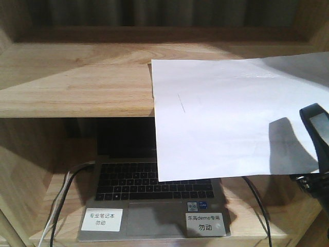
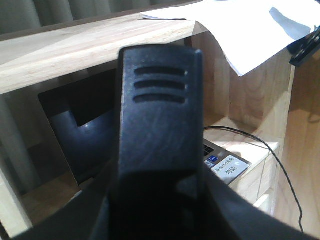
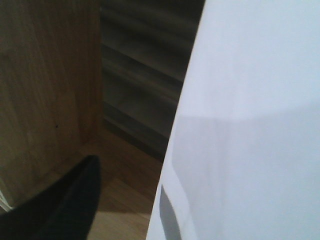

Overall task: Grab stapler and paper to desk for stapling
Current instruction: 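Grasp the white paper edge with the right gripper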

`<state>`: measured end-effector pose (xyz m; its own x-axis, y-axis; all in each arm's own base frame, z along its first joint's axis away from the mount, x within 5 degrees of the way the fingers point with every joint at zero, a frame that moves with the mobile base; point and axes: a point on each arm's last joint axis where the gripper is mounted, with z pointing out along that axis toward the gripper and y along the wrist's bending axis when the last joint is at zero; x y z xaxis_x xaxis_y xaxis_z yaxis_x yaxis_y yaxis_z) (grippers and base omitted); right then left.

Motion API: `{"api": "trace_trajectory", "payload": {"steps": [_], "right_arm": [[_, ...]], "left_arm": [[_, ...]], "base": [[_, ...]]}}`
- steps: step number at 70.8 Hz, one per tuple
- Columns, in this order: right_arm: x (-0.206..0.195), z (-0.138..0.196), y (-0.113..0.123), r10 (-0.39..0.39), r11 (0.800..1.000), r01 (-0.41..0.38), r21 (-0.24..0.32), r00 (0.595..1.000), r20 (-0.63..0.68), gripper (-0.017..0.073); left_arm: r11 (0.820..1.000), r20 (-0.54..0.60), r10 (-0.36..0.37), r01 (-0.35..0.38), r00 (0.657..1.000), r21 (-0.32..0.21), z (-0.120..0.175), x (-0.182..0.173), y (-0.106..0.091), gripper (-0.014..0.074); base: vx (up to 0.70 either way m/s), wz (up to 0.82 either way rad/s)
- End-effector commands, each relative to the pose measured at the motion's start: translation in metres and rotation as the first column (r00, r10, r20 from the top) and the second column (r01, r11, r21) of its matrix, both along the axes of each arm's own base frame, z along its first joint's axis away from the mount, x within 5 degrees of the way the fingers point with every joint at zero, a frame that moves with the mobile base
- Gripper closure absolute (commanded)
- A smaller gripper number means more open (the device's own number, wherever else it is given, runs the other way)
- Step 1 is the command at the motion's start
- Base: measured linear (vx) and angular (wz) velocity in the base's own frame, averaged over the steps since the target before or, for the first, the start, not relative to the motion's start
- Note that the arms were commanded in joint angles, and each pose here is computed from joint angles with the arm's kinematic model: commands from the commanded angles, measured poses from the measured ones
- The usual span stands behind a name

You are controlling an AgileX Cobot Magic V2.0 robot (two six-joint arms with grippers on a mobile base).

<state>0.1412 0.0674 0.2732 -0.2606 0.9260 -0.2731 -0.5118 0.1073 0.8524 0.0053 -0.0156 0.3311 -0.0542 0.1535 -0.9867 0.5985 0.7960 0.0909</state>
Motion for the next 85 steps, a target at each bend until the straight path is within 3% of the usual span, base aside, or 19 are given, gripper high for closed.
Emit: {"api": "trace_trajectory", "payload": {"steps": [1, 18, 46, 75, 85], "right_arm": [[-0.004, 0.020, -0.001, -0.010, 0.998, -0.001, 0.065, 0.987, 0.160, 0.0223], [-0.005, 0.022, -0.002, -0.008, 0.997, -0.006, 0.074, 0.984, 0.180, 0.0575], [-0.006, 0.024, -0.002, -0.008, 0.997, -0.009, 0.081, 0.980, 0.201, 0.0571], [-0.023, 0.034, 0.002, 0.081, 0.996, -0.092, 0.021, 0.948, 0.307, 0.0568], [-0.035, 0.039, 0.003, 0.132, 0.991, -0.129, -0.034, 0.927, 0.352, 0.0566]], "left_arm": [[0.996, 0.094, 0.012, -0.004, 0.996, -0.085, 0.017, 0.000, 0.001, 0.0599], [0.996, 0.094, 0.012, -0.004, 0.996, -0.085, 0.017, 0.000, 0.001, 0.0599], [0.996, 0.094, 0.012, -0.004, 0.996, -0.085, 0.017, 0.000, 0.001, 0.0599], [0.996, 0.094, 0.012, -0.004, 0.996, -0.085, 0.017, 0.000, 0.001, 0.0599], [0.996, 0.094, 0.012, -0.004, 0.996, -0.085, 0.017, 0.000, 0.001, 0.0599]], "base": [[0.00, 0.00], [0.00, 0.00], [0.00, 0.00], [0.00, 0.00], [0.00, 0.00]]}}
